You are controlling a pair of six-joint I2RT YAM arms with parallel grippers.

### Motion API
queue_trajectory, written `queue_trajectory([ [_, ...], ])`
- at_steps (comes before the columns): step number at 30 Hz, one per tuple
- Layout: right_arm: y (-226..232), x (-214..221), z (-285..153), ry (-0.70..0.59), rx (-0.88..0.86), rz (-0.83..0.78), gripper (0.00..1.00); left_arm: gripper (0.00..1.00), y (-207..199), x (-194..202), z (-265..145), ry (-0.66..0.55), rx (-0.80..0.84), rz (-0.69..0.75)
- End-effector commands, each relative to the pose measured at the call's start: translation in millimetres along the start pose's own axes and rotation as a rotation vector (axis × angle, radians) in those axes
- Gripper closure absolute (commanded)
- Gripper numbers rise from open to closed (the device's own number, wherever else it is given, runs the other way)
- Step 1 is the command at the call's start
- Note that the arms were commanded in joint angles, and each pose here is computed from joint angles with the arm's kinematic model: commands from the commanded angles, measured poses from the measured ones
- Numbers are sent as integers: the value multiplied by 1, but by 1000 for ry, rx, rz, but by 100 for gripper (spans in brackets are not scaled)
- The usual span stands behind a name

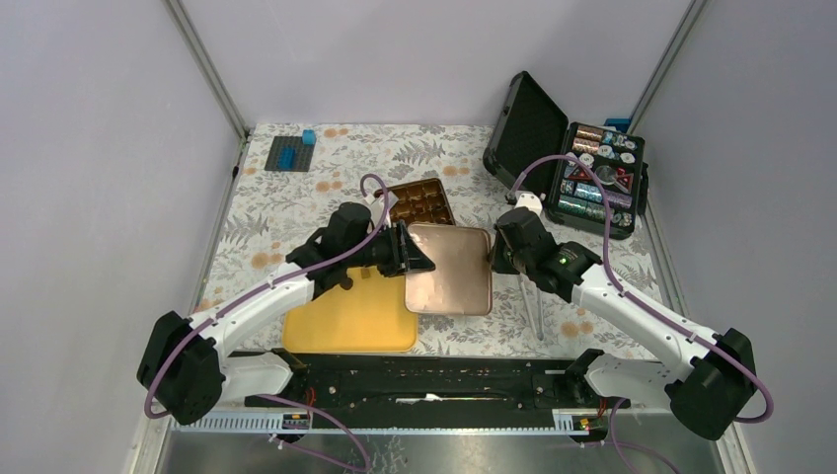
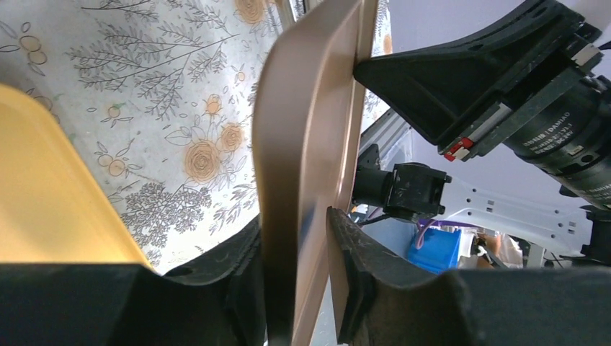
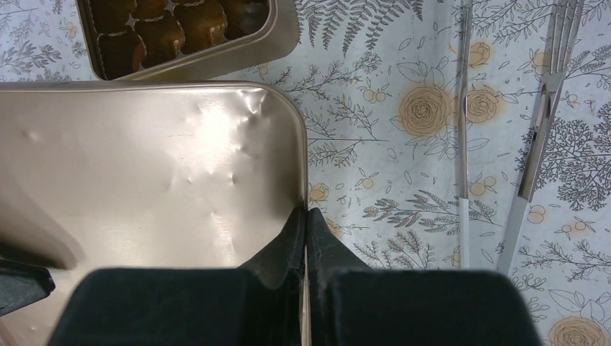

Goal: Pack the chocolate

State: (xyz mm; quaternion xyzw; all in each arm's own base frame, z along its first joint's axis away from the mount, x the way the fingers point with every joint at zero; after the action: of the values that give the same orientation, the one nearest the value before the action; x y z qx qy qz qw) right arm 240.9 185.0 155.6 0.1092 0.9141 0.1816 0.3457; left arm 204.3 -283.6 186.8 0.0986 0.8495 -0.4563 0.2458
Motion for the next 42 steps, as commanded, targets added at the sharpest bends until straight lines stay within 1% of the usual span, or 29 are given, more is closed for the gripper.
queue_trajectory([
  [1, 20, -13, -5, -42, -75, 32, 100, 68, -25, -12, -3, -57, 117, 0],
  [3, 20, -13, -5, -42, -74, 31, 100, 71, -27, -13, -3, -60, 131, -3],
  [6, 19, -12, -4, -41, -72, 32, 100, 73, -31, -14, -5, -70, 153, 0],
  [12, 15, -9, -2, -36, -62, 33, 100, 85, -34, -16, -7, -82, 162, -3],
  [17, 13, -6, -1, -30, -57, 32, 100, 97, -36, -18, -11, -91, 155, 7],
  [18, 14, -6, -1, -29, -58, 31, 98, 99, -36, -18, -12, -95, 151, 10],
  [19, 14, -6, -1, -26, -57, 30, 90, 100, -36, -20, -13, -100, 145, 13],
  [20, 15, -6, -1, -26, -60, 30, 77, 100, -36, -21, -14, -105, 140, 21],
  [21, 15, -6, -1, -21, -61, 28, 63, 100, -38, -23, -15, -109, 138, 34],
  [22, 18, -7, -1, -18, -67, 29, 46, 100, -37, -24, -16, -106, 125, 47],
  [23, 20, -8, -1, -19, -70, 30, 34, 100, -36, -26, -18, -109, 97, 69],
  [24, 21, -10, -2, -22, -71, 32, 27, 100, -33, -30, -21, -118, 58, 107],
  [25, 21, -13, -4, -32, -69, 33, 23, 100, -30, -34, -25, -121, 13, 135],
  [27, 18, -21, -8, -71, -54, 30, 21, 100, -19, -43, -33, -130, -109, 181],
  [33, 3, -50, -34, -229, -17, 21, 11, 100, -1, -68, -56, -122, -353, 295],
  [35, -2, -58, -44, -282, -14, 34, 10, 100, 1, -86, -63, -145, -432, 334],
  [38, -12, -64, -55, -341, -2, 49, 9, 100, 8, -127, -80, -214, -617, 403],
  [42, -21, -62, -63, -355, 2, 45, 9, 100, 12, -182, -101, -318, -844, 493],
])
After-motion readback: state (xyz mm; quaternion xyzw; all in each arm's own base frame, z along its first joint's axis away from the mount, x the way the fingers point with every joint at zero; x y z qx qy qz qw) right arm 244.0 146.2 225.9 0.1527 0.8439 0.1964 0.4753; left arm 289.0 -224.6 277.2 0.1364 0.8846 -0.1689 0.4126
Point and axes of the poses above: each gripper's point midway between its finger pads, its own z axis out along the fingers, its own y axis along the line the jaws close on, x = y × z, the point moved 1 cm from there along -z, back along the fingers, and after that the axes turned 11 degrees about z, right-handed, at the moved point
